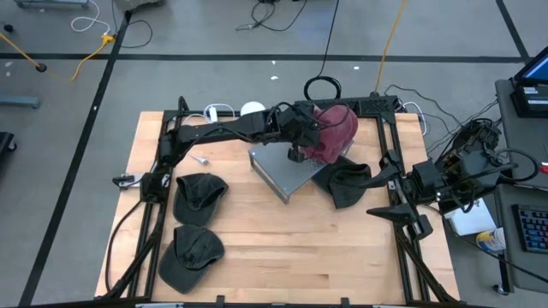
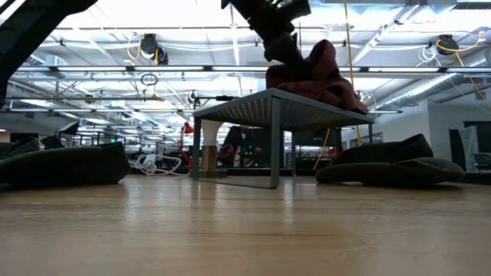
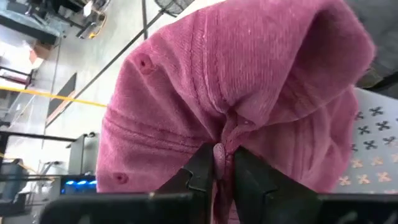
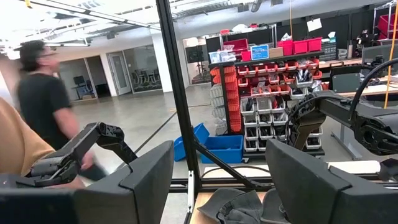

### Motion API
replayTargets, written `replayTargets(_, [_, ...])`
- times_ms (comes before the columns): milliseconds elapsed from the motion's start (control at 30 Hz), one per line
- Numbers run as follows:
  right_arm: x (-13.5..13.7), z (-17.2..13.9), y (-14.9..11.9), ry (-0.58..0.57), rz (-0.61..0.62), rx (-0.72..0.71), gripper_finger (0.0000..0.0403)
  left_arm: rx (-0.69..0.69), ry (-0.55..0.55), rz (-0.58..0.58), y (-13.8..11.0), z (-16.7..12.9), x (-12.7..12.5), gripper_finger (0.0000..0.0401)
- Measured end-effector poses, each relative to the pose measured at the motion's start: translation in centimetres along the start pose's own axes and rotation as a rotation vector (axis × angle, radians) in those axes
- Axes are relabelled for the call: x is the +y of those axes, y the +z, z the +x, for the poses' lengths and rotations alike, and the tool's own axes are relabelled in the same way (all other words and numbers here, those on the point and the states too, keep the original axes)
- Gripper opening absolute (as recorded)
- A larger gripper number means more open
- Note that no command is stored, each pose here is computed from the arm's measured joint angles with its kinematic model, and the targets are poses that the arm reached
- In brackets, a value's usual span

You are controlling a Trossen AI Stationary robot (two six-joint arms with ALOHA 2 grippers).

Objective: Pick & Place hat
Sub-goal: Stack the red cap on top of the red cap on the shelf

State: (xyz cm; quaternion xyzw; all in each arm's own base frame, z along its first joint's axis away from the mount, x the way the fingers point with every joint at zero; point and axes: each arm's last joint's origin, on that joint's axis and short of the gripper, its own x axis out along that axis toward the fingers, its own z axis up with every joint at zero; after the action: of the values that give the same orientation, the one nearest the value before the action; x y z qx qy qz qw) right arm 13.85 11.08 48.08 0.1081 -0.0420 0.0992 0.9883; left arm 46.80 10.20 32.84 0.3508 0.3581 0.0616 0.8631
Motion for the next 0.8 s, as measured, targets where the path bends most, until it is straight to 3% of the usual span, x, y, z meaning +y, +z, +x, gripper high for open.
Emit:
replayTargets(367, [0.0, 0.0, -0.2, -0.003, -0.014, 0.021, 0.0247, 0.035, 0.092, -0.085, 0.1, 0.0, 0.4, 0.0152])
replayTargets(567, [-0.1, -0.1, -0.3, -0.004, -0.022, 0.029, 0.0247, 0.057, 0.098, -0.077, 0.4, -0.2, -0.1, 0.0220])
replayTargets(800, [-0.2, -0.3, -0.1, -0.005, -0.019, 0.024, 0.0247, 0.072, 0.151, -0.067, 1.6, -1.4, -0.7, 0.0252])
